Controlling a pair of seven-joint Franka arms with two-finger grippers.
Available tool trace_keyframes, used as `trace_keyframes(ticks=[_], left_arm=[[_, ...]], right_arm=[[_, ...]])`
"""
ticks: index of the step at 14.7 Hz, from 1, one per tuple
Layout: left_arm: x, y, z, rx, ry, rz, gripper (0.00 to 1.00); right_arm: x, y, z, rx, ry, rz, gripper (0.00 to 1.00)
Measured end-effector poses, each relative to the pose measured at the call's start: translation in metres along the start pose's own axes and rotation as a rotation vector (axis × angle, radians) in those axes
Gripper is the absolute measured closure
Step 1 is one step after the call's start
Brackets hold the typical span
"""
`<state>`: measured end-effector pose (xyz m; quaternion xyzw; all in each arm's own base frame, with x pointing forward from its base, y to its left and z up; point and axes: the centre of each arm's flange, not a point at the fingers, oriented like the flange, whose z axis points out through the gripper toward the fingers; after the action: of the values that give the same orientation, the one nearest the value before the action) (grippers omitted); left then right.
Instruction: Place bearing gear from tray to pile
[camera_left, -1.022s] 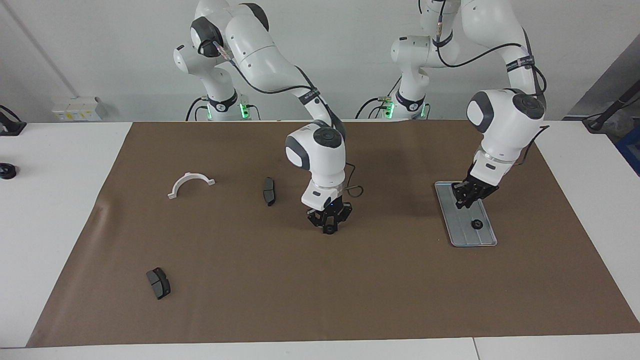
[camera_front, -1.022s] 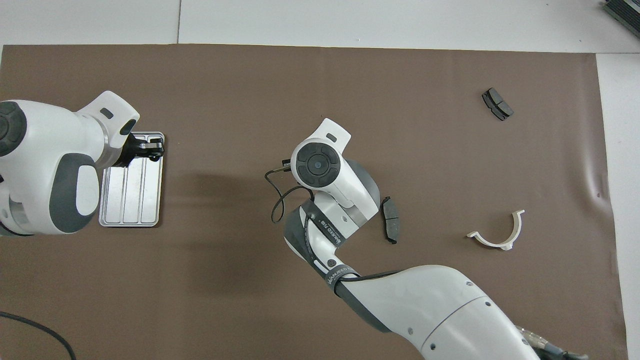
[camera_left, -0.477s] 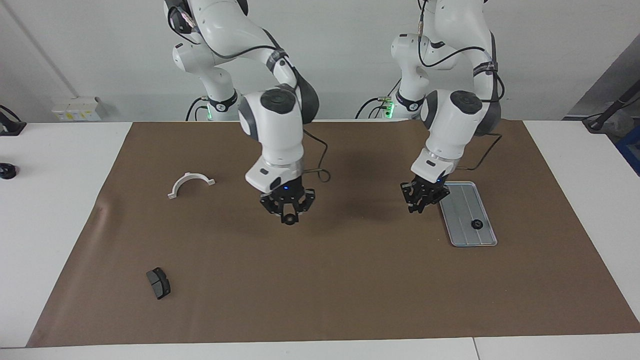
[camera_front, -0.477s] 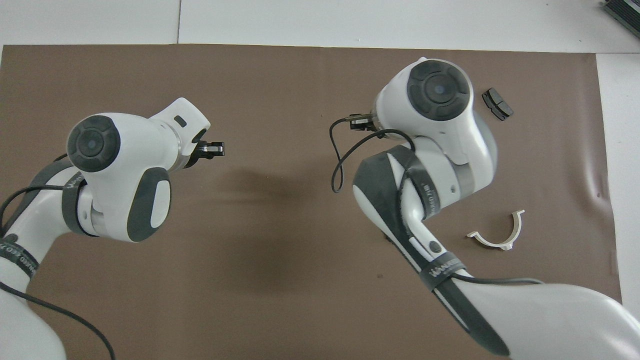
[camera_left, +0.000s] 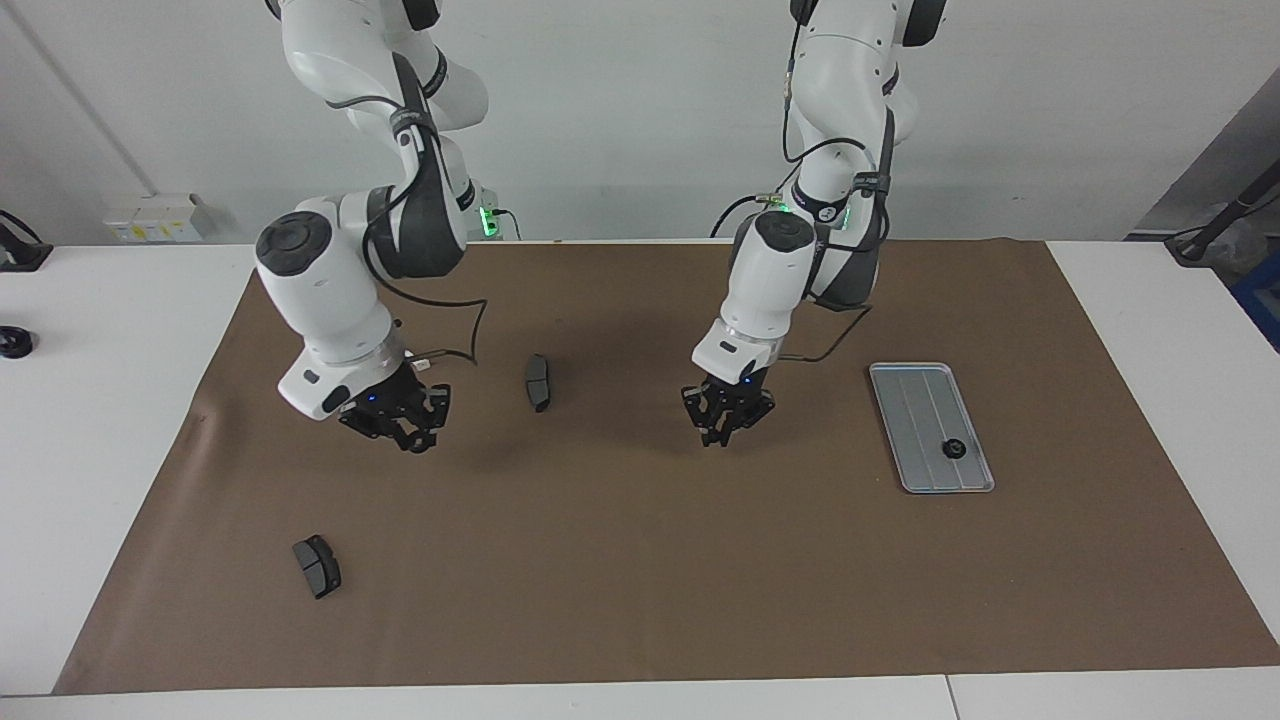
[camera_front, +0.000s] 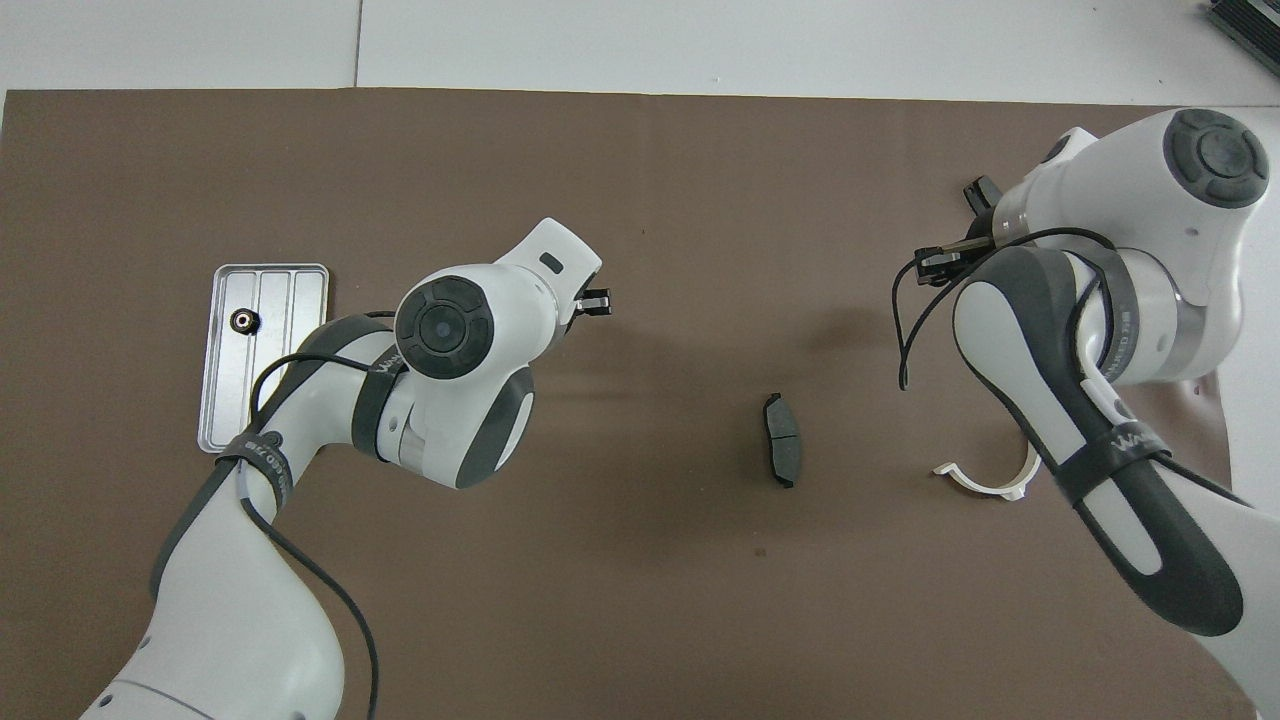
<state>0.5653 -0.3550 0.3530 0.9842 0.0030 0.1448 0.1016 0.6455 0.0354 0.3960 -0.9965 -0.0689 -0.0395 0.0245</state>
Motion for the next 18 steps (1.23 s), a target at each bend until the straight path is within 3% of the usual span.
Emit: trace_keyframes(ticks=[6, 7, 9, 13, 15, 18], left_arm=[[-0.02, 0.045, 0.034, -0.041, 0.037, -0.014, 0.76], [-0.022, 0.047, 0.035, -0.043, 0.037, -0.013, 0.71], [-0.026, 0.052, 0.035, -0.047, 0.035, -0.008, 0.49], [-0.027, 0.051, 0.037, -0.034, 0.018, -0.014, 0.05], [-0.024, 0.039, 0.038, 0.006, -0.021, -0.028, 0.0], [0.005, 0.0, 0.015, 0.044, -0.043, -0.051, 0.0]], right_arm=[[-0.031, 0.061, 0.055, -0.01, -0.019, -0.009, 0.65], [-0.034, 0.062, 0.062, -0.011, -0.016, -0.006, 0.65], [-0.039, 0.065, 0.078, -0.013, -0.02, -0.001, 0.62], [-0.033, 0.063, 0.066, -0.016, 0.009, -0.003, 0.23], [-0.022, 0.042, 0.039, -0.018, 0.057, -0.011, 0.01], [-0.01, -0.022, 0.009, -0.004, 0.108, -0.01, 0.0]])
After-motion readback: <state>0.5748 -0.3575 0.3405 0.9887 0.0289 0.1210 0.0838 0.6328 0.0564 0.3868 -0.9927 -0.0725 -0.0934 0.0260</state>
